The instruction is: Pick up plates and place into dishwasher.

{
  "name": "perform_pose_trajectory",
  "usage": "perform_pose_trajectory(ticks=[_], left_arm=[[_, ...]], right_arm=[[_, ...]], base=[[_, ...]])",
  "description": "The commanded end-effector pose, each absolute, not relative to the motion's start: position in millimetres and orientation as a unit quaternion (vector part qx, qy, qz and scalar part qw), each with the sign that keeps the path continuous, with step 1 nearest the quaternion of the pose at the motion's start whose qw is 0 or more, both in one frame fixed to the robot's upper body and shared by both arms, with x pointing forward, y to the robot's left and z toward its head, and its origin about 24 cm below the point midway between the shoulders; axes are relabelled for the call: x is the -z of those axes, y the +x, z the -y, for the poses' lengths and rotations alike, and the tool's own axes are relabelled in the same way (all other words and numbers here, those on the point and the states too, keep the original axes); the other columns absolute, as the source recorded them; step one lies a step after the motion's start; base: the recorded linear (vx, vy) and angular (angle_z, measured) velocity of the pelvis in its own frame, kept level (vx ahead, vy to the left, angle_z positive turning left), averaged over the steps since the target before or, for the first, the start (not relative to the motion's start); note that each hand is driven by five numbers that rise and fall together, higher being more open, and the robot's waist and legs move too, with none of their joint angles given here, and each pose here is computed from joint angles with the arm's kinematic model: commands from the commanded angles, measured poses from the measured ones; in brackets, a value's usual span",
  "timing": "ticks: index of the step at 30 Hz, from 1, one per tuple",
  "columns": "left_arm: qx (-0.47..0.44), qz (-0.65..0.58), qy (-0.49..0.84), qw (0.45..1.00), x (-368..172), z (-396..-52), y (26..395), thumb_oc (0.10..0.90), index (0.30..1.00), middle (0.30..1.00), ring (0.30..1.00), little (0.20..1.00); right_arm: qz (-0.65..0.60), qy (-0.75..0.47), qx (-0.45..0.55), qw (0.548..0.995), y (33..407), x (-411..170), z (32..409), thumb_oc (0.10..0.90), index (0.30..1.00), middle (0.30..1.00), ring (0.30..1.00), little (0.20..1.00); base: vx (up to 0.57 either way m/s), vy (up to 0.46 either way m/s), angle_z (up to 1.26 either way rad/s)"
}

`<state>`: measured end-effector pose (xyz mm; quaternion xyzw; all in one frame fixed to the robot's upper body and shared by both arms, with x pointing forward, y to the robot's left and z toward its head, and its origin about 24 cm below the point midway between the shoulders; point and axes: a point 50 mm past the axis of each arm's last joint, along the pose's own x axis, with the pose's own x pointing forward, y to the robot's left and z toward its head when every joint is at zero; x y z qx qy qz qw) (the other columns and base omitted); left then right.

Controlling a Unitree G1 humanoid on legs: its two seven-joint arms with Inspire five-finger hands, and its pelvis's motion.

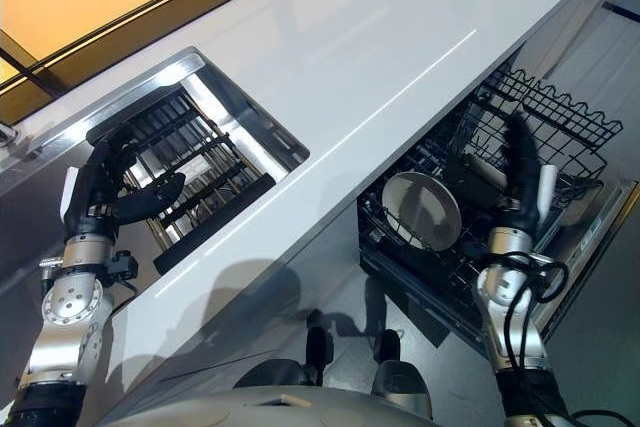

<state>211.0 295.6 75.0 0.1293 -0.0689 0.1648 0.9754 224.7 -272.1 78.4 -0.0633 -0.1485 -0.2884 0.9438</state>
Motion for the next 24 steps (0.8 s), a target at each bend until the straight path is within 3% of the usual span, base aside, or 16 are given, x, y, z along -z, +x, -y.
perform_pose_trajectory(ticks=[1,8,24], left_arm=[[-0.174,0.179,0.152,0.956,-118,-308,210,0.800,0.900,0.900,0.900,0.900],[-0.174,0.181,0.148,0.956,-120,-312,213,0.800,0.900,0.900,0.900,0.900],[-0.133,0.222,0.171,0.951,-150,-297,250,0.800,0.900,0.900,0.900,0.900]], right_arm=[[0.322,-0.027,0.325,0.889,211,-135,280,0.800,0.900,0.900,0.900,0.900],[0.296,-0.020,0.399,0.867,208,-123,300,0.800,0.900,0.900,0.900,0.900],[0.100,-0.003,0.388,0.916,256,-88,351,0.800,0.900,0.900,0.900,0.900]], base=[[0.00,-0.035,-0.10],[0.00,-0.045,-0.08],[-0.02,-0.096,0.01]])
